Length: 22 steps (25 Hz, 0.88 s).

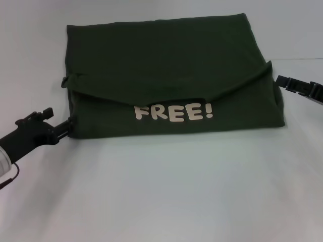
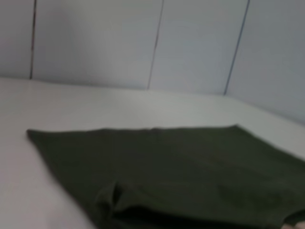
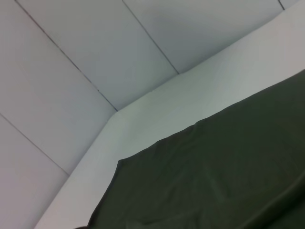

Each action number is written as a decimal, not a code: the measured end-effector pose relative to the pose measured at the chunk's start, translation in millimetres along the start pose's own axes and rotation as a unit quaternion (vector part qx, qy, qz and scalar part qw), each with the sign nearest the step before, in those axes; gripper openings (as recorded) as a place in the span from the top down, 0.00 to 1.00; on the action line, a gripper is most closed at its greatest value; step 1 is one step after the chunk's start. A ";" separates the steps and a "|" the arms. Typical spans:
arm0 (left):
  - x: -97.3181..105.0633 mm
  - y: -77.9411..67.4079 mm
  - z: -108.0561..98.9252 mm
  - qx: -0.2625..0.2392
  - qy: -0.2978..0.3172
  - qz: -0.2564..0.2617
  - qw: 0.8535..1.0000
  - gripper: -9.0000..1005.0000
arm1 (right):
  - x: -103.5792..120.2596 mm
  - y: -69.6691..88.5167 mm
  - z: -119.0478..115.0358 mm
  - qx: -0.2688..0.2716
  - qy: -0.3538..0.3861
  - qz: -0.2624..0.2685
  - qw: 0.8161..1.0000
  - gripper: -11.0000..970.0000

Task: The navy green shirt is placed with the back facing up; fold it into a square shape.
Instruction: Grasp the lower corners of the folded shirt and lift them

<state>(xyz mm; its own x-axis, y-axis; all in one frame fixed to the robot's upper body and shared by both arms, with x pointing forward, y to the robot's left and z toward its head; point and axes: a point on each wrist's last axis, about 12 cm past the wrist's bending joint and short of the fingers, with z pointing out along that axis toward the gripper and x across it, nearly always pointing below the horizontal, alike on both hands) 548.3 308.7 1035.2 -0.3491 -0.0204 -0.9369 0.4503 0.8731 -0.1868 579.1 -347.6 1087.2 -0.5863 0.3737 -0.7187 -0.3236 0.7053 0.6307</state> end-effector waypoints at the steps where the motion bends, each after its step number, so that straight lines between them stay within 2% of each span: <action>1: 2.0 0.3 1.4 -0.006 0.006 0.005 1.000 0.23 | -0.6 0.3 0.5 0.000 0.000 0.002 1.000 0.35; 8: 9.8 0.0 9.0 -0.023 0.043 0.040 0.998 0.23 | -1.1 1.0 4.2 0.004 -0.006 0.014 1.000 0.35; 22: 13.7 -6.9 14.9 -0.002 0.069 0.061 0.996 0.23 | 0.2 -0.8 5.3 0.013 -0.008 0.015 1.000 0.35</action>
<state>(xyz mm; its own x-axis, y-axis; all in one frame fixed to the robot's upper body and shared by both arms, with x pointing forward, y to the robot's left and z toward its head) 552.6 295.2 1019.3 -0.4012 0.1522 -0.9033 0.4934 0.8667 -0.0731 583.2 -344.9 1085.0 -0.5829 0.4042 -0.7049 -0.2874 0.7089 0.6441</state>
